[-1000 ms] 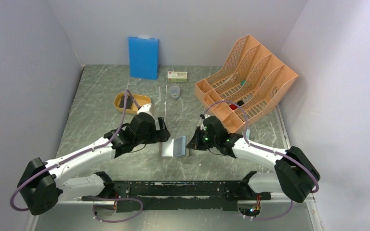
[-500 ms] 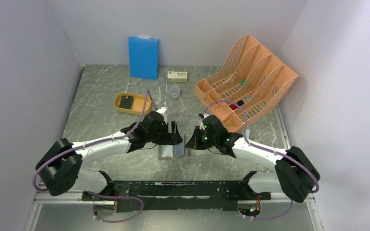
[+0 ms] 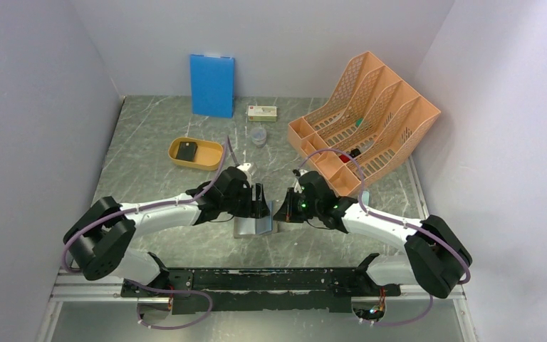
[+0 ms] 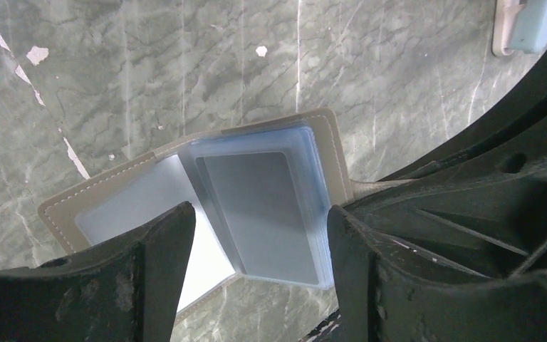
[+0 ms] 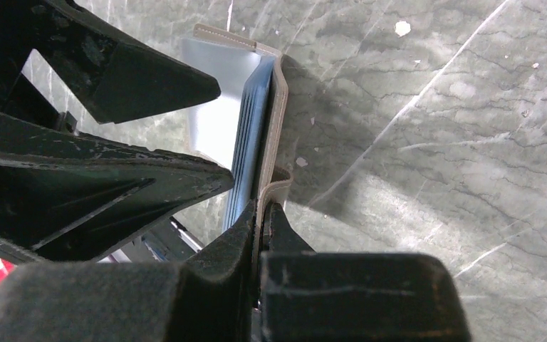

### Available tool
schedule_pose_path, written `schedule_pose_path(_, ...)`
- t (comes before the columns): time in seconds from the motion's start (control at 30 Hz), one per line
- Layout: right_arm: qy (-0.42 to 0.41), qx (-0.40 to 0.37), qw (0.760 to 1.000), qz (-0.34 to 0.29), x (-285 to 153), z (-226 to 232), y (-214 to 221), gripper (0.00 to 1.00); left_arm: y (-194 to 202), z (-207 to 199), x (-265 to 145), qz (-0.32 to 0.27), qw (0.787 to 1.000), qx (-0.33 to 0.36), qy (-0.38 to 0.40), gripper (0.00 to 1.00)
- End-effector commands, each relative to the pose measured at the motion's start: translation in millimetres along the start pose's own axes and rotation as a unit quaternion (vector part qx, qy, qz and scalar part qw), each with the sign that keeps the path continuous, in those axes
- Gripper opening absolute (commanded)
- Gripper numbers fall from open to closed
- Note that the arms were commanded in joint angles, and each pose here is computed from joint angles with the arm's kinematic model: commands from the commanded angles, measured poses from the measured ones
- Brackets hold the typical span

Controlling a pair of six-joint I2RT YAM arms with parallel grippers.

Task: Put the credit cards into the card holder
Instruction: Adjust the card slot at the card holder.

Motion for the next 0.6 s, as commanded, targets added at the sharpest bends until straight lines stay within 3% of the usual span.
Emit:
schedule_pose_path(0.0, -0.025, -0.004, 1.0, -0.006, -1.1, 12.6, -5.3, 0.0, 7.9, 0.2, 5.9, 0.008, 1.0, 0.018, 0.009, 0.72)
schedule_pose_path(0.23, -0.034, -0.007, 0.999, -0.012, -0.3, 15.6, -5.2, 0.0, 15.4, -0.1, 12.4, 0.02, 1.0, 0.021, -0.003, 0.72)
schedule_pose_path(0.57, -0.028, -0.006, 0.999, -0.015, -2.3, 12.3, -2.7, 0.0, 24.1, 11.9, 9.5, 0.028, 0.998, 0.008, -0.056, 0.58)
Point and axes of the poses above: each gripper's point midway between its finger pads, its own x axis out along the fingers, its own z axis along the line the jaws close on, y = z × x, the point moved 9 cm from there along -x, back along the fingers, and after that the axes turned 9 degrees about x, right-handed, at the moved point
